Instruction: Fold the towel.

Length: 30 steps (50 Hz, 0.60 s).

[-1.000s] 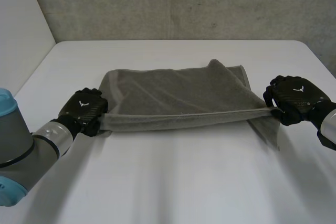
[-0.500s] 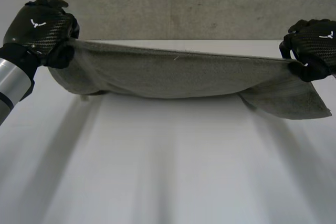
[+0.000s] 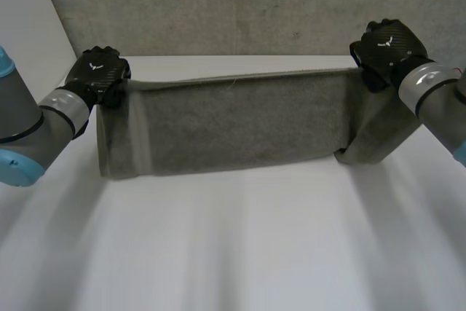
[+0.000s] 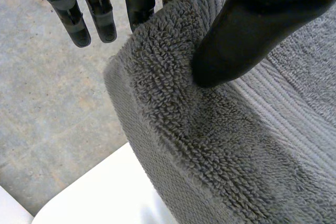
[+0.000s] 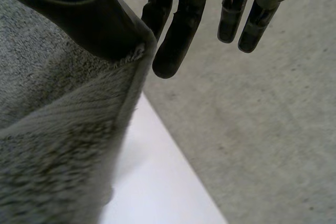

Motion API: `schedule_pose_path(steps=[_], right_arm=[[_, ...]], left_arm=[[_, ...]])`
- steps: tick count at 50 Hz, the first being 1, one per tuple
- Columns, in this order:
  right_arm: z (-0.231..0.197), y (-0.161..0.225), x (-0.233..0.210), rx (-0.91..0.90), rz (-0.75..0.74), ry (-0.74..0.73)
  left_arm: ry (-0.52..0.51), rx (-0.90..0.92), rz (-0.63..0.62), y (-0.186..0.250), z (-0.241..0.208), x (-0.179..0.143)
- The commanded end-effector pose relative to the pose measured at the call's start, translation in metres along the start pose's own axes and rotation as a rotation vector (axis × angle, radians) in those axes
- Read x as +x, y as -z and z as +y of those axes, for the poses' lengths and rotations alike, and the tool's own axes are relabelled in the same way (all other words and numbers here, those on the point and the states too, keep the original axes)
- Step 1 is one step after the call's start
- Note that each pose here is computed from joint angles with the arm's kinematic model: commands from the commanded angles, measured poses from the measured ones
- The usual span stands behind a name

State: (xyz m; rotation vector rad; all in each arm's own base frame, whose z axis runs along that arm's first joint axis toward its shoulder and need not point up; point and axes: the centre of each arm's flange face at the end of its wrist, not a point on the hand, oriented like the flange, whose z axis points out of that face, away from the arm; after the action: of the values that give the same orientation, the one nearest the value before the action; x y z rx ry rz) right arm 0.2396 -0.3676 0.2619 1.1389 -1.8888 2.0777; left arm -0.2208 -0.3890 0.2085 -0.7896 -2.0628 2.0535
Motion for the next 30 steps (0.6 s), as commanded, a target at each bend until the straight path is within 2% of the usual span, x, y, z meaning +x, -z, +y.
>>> schedule_pose_path(steps=[1, 6, 16, 25, 28, 30], right_arm=[[0.000, -0.006, 0.001, 0.046, 0.027, 0.009], [0.000, 0.007, -0.006, 0.034, -0.009, 0.000], [-0.016, 0.064, -0.021, 0.067, -0.155, -0.021], [-0.016, 0.091, -0.007, -0.022, -0.154, -0.060], [-0.013, 0.095, -0.003, -0.076, -0.159, -0.123], [-0.004, 0.094, 0.003, -0.125, -0.160, -0.226]], left_arm=[[0.006, -0.016, 0.000, 0.002, 0.003, 0.003], [0.011, -0.023, 0.007, 0.012, 0.000, 0.005], [0.012, -0.012, -0.001, 0.055, -0.023, 0.004], [0.007, 0.044, 0.024, 0.100, -0.046, 0.002], [0.017, 0.048, -0.001, 0.104, -0.048, -0.005], [0.029, 0.044, -0.010, 0.104, -0.048, -0.009]])
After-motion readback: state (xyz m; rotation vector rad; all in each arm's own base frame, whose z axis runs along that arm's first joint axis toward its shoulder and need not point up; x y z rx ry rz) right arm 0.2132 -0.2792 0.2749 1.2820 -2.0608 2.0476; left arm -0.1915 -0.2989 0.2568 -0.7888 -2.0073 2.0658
